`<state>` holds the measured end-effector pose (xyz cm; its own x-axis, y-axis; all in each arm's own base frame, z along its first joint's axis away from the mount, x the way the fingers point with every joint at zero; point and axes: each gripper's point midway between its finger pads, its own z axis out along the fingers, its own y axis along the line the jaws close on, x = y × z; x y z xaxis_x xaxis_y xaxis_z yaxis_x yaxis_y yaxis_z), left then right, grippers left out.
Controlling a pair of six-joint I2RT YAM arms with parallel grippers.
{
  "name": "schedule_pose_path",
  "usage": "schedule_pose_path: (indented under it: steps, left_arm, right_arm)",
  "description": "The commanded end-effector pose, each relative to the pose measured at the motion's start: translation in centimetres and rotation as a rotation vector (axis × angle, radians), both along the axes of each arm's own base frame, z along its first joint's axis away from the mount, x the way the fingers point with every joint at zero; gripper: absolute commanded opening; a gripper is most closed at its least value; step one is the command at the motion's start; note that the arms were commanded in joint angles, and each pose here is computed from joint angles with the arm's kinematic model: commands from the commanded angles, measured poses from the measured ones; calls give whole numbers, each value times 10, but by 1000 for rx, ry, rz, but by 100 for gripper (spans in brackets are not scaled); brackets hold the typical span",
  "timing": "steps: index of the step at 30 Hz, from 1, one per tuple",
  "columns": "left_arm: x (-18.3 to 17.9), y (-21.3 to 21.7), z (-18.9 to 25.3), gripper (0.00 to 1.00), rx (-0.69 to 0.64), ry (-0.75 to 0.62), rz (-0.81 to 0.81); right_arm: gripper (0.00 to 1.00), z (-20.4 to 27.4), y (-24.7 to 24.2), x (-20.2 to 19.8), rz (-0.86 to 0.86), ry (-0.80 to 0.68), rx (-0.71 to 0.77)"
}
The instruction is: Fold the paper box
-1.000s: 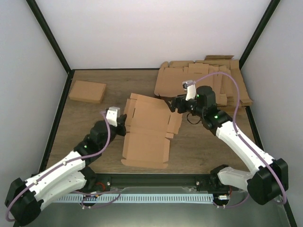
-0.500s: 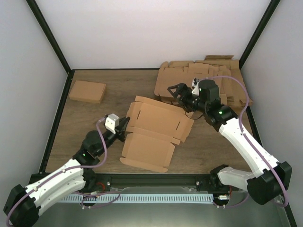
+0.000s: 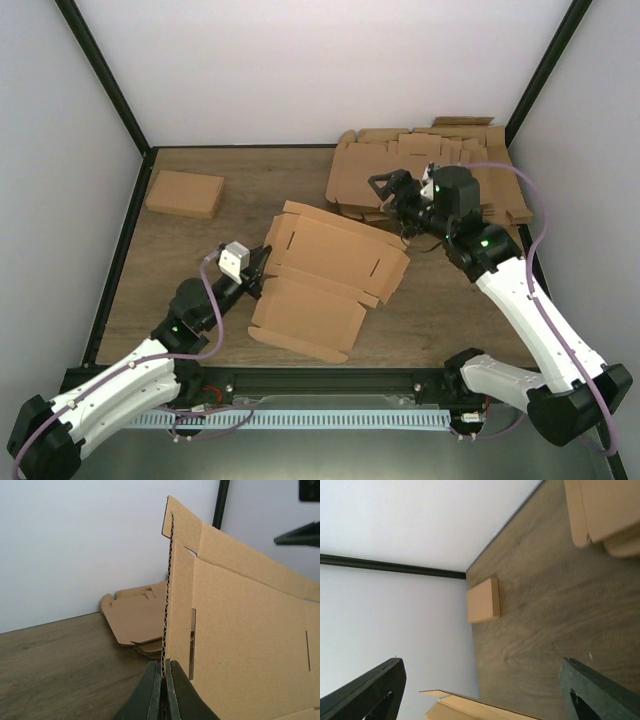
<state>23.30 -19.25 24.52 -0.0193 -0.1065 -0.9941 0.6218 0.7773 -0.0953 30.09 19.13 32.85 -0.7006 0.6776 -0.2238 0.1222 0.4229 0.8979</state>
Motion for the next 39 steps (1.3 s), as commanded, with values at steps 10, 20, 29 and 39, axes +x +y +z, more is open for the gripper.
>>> schedule_pose_path:
  steps: [10, 20, 29, 39]
  left_arm:
    - [18, 34, -13, 4, -55, 56, 219]
    - [10, 42, -14, 4, -54, 40, 222]
    - [6, 45, -17, 4, -47, 41, 225]
    - [5, 46, -19, 4, -51, 44, 221]
  right_arm:
    - [83, -28, -8, -25, 234, -419, -410]
    - [72, -134, -4, -40, 335, -420, -454]
    - [36, -131, 16, -44, 431, -612, -419]
    - [31, -145, 11, -29, 398, -601, -497]
